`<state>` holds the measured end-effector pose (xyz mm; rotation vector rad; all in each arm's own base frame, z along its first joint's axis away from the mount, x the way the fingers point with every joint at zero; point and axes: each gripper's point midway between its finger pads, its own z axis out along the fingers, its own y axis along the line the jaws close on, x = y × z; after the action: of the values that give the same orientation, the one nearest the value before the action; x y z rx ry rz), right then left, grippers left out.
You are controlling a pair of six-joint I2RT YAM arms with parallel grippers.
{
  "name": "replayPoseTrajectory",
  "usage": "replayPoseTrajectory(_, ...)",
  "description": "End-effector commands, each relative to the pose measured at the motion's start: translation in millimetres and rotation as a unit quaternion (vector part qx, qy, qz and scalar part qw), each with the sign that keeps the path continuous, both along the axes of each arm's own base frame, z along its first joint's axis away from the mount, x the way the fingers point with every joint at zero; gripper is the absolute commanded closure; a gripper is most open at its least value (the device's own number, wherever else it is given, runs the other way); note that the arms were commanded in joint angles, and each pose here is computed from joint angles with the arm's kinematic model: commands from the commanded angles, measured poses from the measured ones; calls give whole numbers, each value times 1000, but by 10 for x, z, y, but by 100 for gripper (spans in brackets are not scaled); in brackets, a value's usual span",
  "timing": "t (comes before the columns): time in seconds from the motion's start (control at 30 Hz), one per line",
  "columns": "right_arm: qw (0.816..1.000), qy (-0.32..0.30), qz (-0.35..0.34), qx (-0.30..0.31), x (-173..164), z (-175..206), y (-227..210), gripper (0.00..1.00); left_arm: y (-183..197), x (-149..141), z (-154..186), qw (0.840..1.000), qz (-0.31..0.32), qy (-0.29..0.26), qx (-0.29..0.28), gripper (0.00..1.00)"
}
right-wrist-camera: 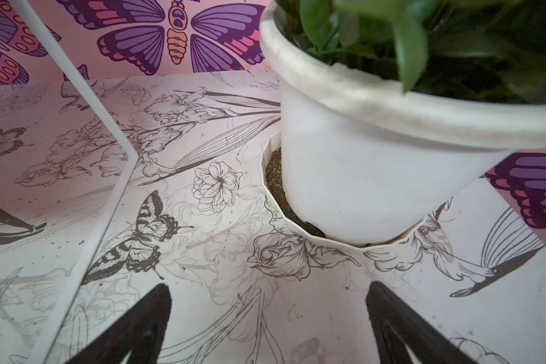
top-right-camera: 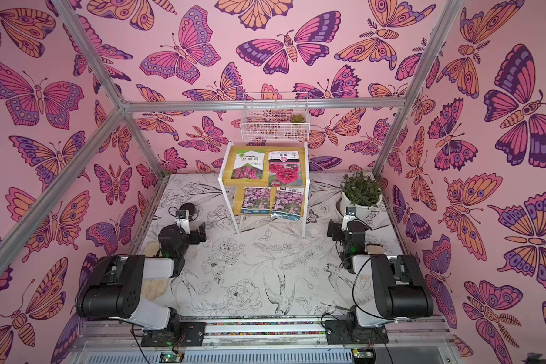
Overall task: Take the seed bag off the shelf
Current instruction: Pick up the seed packet from the shelf.
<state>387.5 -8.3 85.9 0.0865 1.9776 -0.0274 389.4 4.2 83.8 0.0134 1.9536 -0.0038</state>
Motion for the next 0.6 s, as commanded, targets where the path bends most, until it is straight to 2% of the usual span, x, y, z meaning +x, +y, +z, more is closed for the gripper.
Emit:
replayPoseTrajectory(0.0,1000,-13,-1,-5,72,81,0,1,-9,37,42,1000,2,-8,-1,0)
replayPoseTrajectory(0.57,1000,-13,-2,-4,79,81,-3,1,-9,42,48,1000,2,-9,-1,0)
